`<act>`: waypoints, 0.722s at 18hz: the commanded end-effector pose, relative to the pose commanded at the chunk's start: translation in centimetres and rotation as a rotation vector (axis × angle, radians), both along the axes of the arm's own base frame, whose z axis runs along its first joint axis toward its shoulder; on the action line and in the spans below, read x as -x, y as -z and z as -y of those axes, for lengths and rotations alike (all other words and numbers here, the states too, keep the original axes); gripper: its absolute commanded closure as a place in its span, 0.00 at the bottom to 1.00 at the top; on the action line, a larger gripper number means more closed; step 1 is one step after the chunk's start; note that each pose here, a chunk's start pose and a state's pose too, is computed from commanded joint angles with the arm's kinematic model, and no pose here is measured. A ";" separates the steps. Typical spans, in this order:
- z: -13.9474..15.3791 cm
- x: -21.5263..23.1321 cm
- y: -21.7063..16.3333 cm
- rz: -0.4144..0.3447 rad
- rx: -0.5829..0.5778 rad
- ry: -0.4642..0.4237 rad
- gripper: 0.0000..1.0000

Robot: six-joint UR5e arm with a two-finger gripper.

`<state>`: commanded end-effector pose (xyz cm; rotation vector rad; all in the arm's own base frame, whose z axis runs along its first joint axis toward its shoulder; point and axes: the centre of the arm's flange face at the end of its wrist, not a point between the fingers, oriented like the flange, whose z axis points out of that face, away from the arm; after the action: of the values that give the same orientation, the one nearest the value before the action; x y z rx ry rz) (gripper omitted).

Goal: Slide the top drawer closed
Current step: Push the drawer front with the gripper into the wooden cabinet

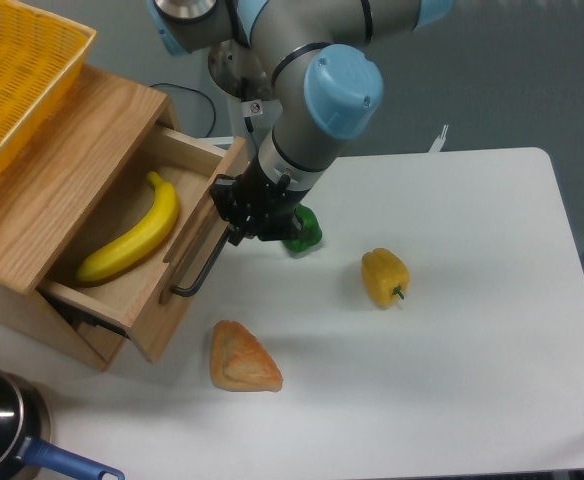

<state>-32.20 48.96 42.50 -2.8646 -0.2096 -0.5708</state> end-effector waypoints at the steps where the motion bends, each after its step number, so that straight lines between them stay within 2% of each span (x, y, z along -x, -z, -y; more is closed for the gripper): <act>1: -0.2 -0.4 0.0 0.000 0.001 0.006 0.97; 13: -2.1 -4.6 -1.0 0.002 0.011 0.023 0.97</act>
<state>-27.63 51.08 43.54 -2.8805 -0.1808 -0.5789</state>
